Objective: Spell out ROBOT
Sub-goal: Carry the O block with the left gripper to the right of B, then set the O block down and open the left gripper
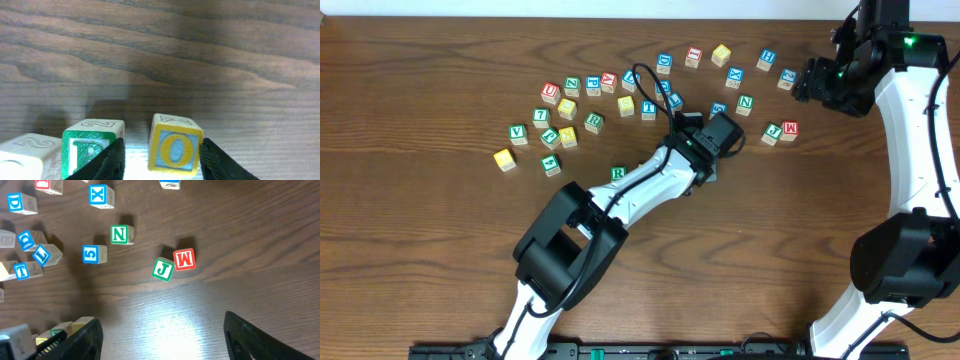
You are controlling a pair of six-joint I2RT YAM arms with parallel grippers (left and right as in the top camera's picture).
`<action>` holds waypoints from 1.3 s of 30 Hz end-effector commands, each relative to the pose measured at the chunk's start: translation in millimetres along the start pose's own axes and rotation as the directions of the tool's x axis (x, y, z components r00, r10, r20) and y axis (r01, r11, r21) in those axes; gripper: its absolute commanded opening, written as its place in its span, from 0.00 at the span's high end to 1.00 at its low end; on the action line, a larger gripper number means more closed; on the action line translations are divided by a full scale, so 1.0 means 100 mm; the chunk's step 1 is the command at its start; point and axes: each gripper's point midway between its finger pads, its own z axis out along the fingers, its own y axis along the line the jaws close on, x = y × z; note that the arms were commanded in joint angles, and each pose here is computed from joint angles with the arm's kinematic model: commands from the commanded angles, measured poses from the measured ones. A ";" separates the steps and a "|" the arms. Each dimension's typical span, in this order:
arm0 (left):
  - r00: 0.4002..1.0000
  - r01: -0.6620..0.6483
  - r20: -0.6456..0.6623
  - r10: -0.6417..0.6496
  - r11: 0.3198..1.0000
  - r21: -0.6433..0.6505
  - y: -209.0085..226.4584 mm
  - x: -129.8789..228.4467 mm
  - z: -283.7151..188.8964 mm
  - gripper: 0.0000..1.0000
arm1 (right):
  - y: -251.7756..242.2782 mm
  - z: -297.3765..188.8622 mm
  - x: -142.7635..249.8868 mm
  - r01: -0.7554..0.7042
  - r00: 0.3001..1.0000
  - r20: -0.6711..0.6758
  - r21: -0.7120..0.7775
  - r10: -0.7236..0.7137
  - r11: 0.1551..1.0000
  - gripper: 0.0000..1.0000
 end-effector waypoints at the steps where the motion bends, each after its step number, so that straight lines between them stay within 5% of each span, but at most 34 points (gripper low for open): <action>1: 0.994 -0.071 0.094 0.063 0.993 0.090 -0.06 -0.51 -0.54 0.48 | 0.06 -0.01 0.01 0.003 1.000 -0.001 -0.009 -0.003 1.000 0.28; 8: 0.982 0.005 0.190 -0.020 0.997 0.078 0.50 -1.16 -1.04 0.48 | 0.07 0.00 0.01 0.005 1.000 0.000 -0.010 -0.005 1.000 0.27; 15: 0.970 0.101 0.208 -0.123 0.989 0.111 0.97 -1.56 -0.91 0.49 | 0.14 0.00 0.00 0.021 1.000 0.006 -0.017 -0.021 1.000 0.25; 21: 0.972 0.058 0.217 -0.086 0.990 0.132 0.99 -1.83 -0.82 0.50 | 0.22 0.01 0.00 0.037 0.999 0.012 -0.025 -0.037 0.999 0.23; 39: 0.999 -0.016 0.035 0.014 0.999 0.049 0.81 -1.46 0.18 0.45 | 0.33 0.02 0.04 0.069 0.998 0.009 -0.027 -0.069 0.997 0.22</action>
